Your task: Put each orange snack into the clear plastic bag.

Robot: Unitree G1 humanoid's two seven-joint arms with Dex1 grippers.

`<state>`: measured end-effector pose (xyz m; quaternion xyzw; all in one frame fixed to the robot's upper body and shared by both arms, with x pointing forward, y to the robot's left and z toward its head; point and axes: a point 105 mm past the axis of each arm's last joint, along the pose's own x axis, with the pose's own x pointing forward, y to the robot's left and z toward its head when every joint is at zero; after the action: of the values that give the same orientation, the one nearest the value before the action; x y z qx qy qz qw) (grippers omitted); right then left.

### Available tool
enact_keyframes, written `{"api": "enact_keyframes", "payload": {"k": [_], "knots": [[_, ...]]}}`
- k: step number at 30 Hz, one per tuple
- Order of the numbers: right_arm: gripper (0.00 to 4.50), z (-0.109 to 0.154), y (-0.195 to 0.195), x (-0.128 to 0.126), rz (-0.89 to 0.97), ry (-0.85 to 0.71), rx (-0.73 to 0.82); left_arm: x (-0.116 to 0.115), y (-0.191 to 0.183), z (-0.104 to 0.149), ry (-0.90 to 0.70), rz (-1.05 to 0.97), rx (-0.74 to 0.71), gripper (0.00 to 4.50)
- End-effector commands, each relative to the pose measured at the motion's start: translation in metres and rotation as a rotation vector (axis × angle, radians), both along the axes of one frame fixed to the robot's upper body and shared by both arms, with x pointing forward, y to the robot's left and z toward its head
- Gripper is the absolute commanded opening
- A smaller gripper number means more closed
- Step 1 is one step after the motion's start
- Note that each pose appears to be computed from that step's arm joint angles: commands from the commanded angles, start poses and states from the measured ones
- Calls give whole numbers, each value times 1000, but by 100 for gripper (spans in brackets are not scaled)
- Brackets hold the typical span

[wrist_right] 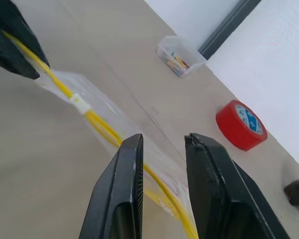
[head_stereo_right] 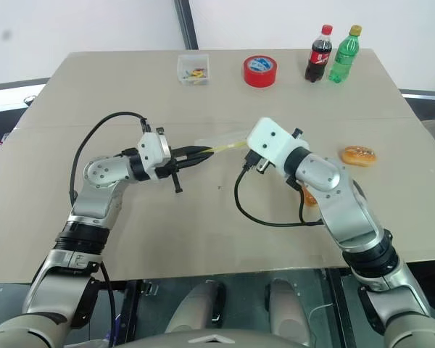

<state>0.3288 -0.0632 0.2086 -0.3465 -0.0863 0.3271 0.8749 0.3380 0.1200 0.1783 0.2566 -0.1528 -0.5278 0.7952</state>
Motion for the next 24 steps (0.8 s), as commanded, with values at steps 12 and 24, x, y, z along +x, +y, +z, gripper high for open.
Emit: {"api": "enact_keyframes", "payload": {"k": [12,24], "knots": [[133,14,7,-16,111,-82,-94,-4,1,14,-61,4,4,0],[133,15,10,-16,133,-95,-120,-5,0,12,-66,-6,16,0]]}}
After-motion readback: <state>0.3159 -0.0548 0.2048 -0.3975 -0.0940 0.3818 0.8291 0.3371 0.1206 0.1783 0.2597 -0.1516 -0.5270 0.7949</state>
